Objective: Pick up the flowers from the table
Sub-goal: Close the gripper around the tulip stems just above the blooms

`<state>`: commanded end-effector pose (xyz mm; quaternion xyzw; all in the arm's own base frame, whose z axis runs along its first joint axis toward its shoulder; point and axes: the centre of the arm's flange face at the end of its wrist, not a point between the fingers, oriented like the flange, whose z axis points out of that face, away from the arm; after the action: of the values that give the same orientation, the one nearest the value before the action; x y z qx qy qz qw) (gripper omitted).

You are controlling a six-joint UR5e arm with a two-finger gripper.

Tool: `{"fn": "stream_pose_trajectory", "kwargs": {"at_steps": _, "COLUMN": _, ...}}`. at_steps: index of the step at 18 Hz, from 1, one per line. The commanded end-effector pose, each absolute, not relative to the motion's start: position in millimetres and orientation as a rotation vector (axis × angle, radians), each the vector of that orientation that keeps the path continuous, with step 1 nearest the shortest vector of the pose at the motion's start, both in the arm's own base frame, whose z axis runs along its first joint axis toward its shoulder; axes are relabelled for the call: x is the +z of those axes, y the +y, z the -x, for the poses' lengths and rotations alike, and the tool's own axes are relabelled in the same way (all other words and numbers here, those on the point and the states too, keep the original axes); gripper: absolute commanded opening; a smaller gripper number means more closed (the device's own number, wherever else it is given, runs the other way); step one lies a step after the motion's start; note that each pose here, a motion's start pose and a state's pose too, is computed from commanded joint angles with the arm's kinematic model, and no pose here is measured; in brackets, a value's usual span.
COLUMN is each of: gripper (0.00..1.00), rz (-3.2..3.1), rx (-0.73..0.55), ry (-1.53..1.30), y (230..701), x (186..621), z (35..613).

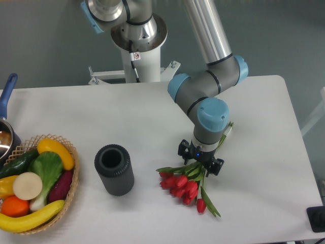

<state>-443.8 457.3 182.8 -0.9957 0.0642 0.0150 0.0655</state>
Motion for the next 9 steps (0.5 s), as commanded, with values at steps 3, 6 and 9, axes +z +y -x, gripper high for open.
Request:
{"fn": "stream_pose_trajectory", "kwargs": {"at_steps": 3, "gripper": 0.55, "rz": 3.001, "rx": 0.053, "ry": 0.194, "y": 457.4, "x": 185.1, "z": 443.9}}
{"fn": "stream_pose_trajectory", "kwargs": {"at_steps": 6, "gripper": 0.44, "rz": 2.998, "rx": 0.059, "ry": 0.192, "y": 457.6, "x": 187.6, "z": 444.3}}
{"fn": "stream_pose_trajectory", "kwargs": {"at_steps": 9, "gripper": 0.35, "rz": 2.992, "rx": 0.072, "ry": 0.188, "y": 458.5, "x": 192.7, "z": 447.1}}
